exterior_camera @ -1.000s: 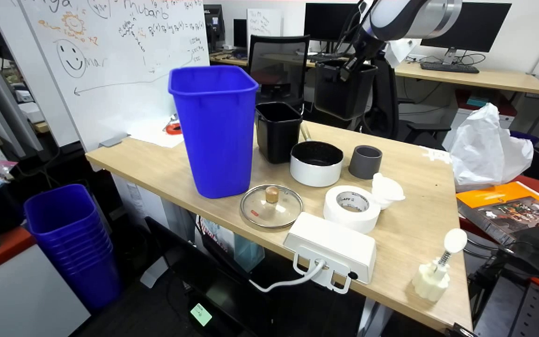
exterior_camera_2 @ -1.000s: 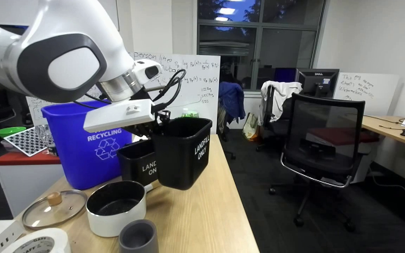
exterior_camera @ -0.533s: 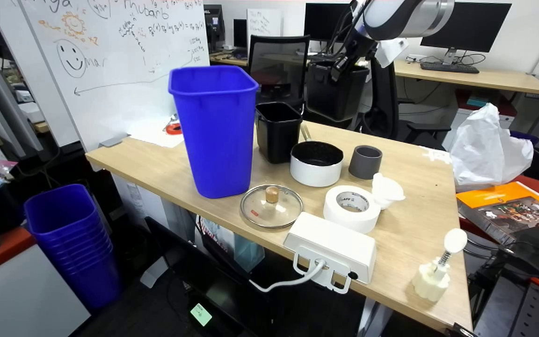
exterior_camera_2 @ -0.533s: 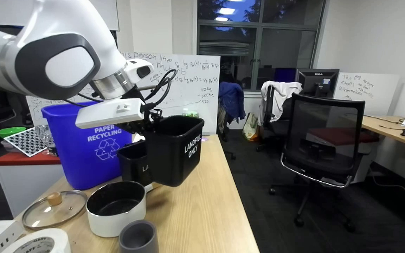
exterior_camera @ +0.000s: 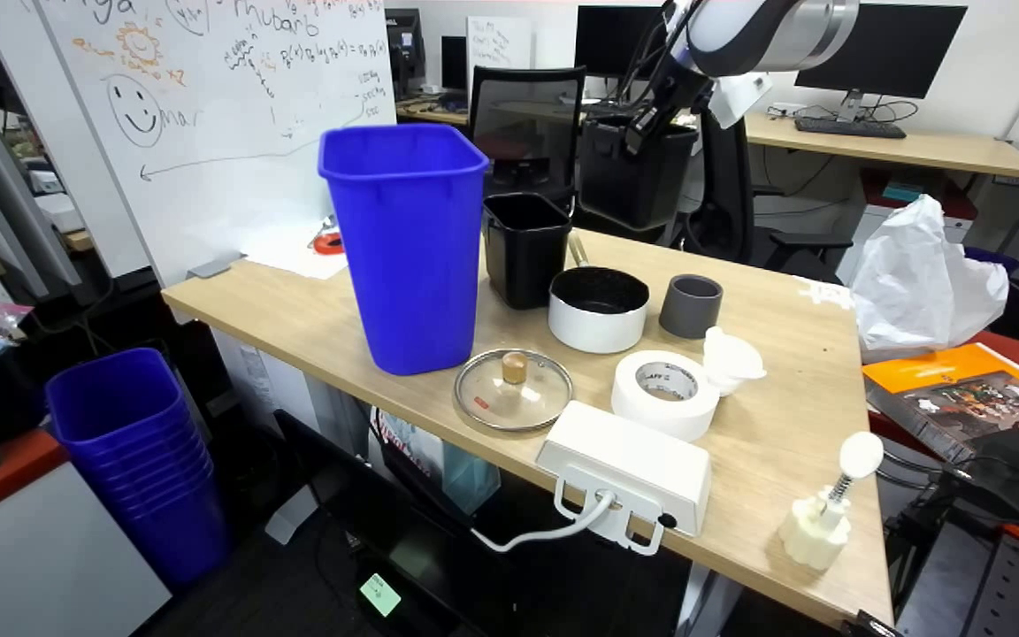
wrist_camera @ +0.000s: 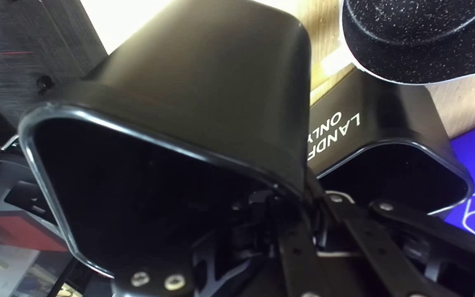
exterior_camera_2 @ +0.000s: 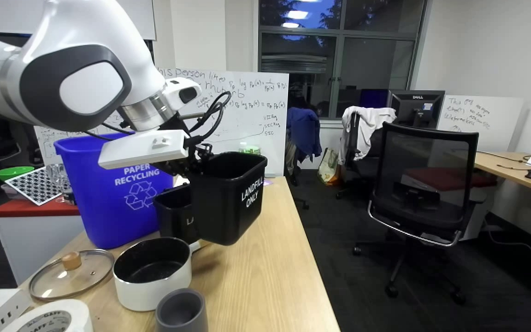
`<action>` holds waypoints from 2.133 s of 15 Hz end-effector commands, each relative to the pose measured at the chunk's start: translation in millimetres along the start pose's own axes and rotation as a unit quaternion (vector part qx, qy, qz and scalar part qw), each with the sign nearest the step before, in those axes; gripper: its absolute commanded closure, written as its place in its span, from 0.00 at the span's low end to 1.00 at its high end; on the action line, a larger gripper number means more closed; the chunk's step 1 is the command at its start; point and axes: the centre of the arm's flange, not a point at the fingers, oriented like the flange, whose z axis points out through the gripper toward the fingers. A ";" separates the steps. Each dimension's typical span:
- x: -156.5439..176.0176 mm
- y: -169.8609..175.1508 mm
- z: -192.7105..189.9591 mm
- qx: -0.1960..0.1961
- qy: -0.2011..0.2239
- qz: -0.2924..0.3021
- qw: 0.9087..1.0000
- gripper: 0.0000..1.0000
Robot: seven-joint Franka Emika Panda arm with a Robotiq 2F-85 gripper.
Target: Stack the black bins together
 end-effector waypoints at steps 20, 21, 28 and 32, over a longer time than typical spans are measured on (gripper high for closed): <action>136.0 -10.5 -21.7 -0.072 0.018 0.026 0.997 0.97; 136.3 -8.7 -23.8 -0.074 0.012 0.032 0.997 0.97; 155.0 -30.8 -40.7 -0.025 0.001 0.104 0.994 0.97; 156.7 -49.5 -43.0 0.027 -0.006 0.146 0.989 0.97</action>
